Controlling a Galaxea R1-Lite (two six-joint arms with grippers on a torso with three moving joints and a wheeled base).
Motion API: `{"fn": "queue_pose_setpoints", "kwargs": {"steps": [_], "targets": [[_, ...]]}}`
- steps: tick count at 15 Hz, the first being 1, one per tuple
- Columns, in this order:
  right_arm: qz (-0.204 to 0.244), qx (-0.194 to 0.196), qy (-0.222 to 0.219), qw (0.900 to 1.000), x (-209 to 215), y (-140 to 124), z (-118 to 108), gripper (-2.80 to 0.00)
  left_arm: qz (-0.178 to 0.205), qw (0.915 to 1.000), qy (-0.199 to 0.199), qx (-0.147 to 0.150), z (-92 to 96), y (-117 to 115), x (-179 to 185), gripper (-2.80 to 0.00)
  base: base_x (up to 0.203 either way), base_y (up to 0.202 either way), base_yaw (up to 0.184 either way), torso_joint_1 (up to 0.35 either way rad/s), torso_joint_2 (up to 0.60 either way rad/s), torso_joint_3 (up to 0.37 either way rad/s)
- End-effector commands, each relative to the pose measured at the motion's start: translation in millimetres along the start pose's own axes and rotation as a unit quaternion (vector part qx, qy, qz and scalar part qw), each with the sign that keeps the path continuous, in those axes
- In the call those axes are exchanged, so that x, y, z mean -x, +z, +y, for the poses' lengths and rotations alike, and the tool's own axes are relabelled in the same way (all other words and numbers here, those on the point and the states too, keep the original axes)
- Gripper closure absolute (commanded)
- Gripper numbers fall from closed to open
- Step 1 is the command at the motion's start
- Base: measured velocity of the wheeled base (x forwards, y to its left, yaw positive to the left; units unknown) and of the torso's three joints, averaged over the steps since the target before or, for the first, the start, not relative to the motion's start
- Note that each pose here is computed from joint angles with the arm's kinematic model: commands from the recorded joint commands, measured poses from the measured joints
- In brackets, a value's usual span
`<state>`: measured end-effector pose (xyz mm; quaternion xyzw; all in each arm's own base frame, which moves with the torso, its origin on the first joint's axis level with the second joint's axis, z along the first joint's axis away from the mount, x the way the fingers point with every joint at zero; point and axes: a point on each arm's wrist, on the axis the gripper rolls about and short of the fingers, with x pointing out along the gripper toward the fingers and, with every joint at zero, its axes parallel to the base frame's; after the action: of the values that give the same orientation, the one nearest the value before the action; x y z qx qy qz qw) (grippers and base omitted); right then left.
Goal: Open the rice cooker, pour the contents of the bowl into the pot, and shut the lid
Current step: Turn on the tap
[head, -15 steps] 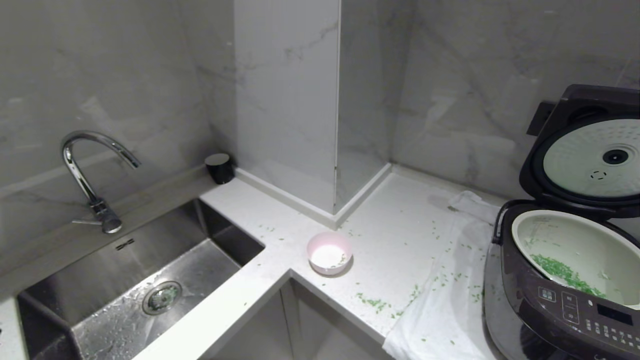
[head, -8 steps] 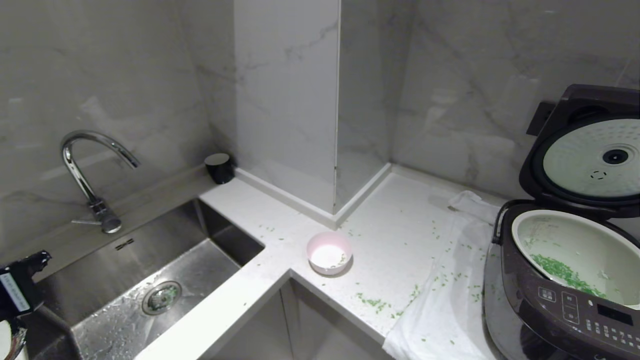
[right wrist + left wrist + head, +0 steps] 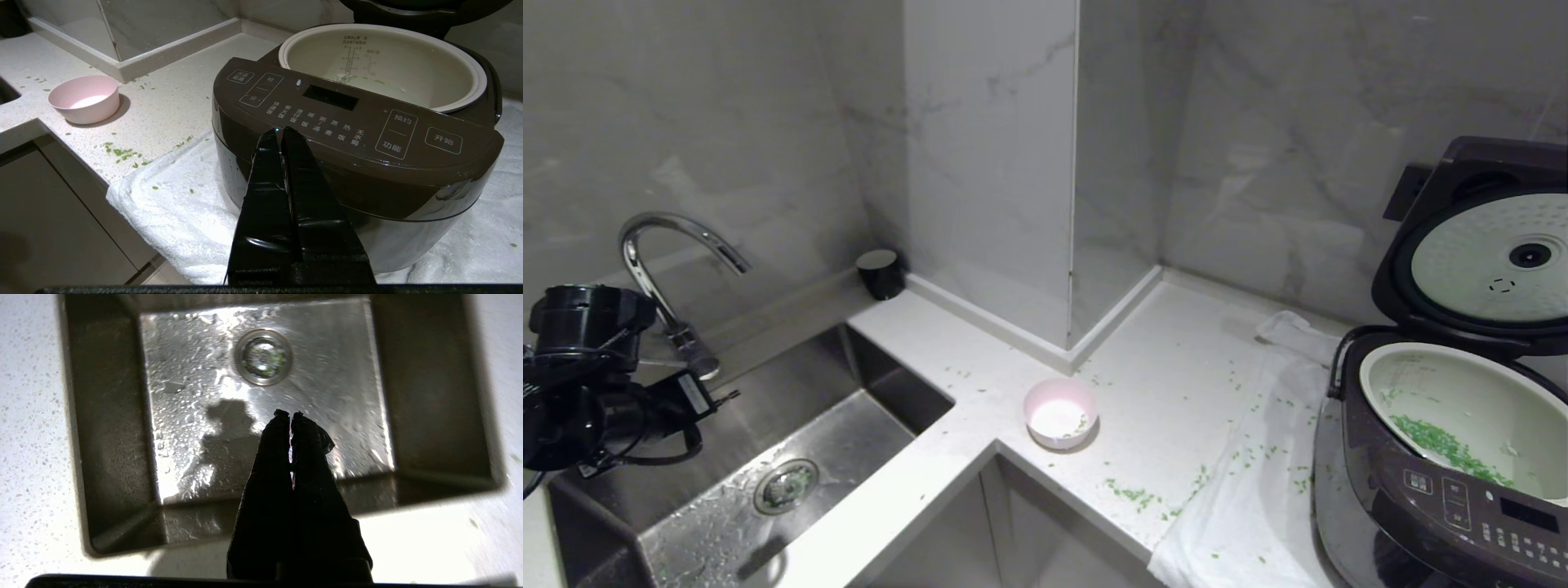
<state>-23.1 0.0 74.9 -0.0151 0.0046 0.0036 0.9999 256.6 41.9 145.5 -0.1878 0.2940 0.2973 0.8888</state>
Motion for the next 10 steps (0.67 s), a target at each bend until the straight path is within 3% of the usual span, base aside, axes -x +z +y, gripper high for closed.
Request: {"fn": "queue_pose_setpoints", "kwargs": {"steps": [1, 4, 7, 10], "targets": [[0.001, 0.000, 0.000, 1.000, -0.1, 0.0, 0.0, 0.00, 0.021, 0.9970, 0.073, 0.014, -2.9, 1.1, -55.8, 0.00, 0.000, 0.000, 0.000, 0.000, 0.00, 0.000], [0.001, 0.000, 0.000, 1.000, -0.1, 0.0, 0.0, 0.00, -0.022, 0.9927, 0.111, 0.042, 0.5, 22.6, -77.1, 0.00, 0.000, 0.000, 0.000, 0.000, 0.00, 0.000], [0.001, 0.000, 0.000, 1.000, -0.1, 0.0, 0.0, 0.00, -0.033, 0.9889, 0.131, 0.063, 12.5, 39.8, -96.0, 0.00, 0.000, 0.000, 0.000, 0.000, 0.00, 0.000], [0.001, 0.000, 0.000, 1.000, -0.1, 0.0, 0.0, 0.00, -0.024, 0.9880, 0.140, 0.062, 16.7, 37.7, -106.0, 0.00, 0.000, 0.000, 0.000, 0.000, 0.00, 0.000]]}}
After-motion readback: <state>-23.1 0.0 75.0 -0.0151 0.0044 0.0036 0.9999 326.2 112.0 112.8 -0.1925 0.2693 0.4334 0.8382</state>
